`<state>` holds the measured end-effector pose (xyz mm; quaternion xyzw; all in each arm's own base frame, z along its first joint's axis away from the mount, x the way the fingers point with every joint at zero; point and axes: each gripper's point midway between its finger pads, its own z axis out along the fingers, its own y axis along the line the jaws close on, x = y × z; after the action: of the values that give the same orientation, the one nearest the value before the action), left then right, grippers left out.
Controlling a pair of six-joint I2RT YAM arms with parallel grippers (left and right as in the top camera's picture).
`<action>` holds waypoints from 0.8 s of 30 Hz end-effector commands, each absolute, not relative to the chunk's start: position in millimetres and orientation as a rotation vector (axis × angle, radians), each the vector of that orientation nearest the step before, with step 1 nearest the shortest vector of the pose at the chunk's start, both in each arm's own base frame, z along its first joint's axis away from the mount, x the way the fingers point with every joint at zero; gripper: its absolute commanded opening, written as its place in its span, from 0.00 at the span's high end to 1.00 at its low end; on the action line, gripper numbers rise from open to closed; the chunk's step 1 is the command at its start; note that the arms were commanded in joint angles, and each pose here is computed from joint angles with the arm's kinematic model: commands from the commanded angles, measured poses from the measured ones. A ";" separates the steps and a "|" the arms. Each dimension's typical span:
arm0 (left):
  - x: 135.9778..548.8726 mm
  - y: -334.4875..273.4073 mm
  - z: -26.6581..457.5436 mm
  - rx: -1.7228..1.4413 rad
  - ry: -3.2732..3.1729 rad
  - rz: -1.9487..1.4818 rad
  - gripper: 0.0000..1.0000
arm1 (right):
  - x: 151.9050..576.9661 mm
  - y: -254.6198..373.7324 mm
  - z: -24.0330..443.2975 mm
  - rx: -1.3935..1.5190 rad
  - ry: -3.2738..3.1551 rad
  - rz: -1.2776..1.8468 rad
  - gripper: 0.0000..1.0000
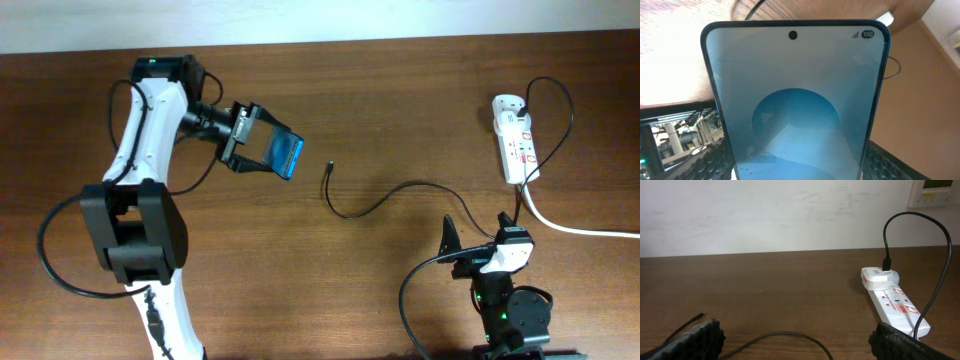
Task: Plug charger to phone and switch on socket
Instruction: 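Lift the phone with the left gripper and tilt it upright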
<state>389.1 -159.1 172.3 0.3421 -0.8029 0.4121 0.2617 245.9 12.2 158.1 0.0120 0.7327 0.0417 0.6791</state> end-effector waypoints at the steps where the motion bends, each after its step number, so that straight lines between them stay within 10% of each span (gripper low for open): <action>1: 397.7 -150.0 188.1 0.961 -2.129 1.195 1.00 | 245.6 12.8 155.3 0.029 1.651 0.097 0.02; 24: 388.4 -151.6 207.6 1.032 -1.930 1.214 1.00 | 245.6 14.2 155.3 0.029 1.652 0.110 0.02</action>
<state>382.6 -150.0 192.2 0.3925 -0.7473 0.4338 0.3152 245.9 12.2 158.1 0.0123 0.7327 0.0422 0.6791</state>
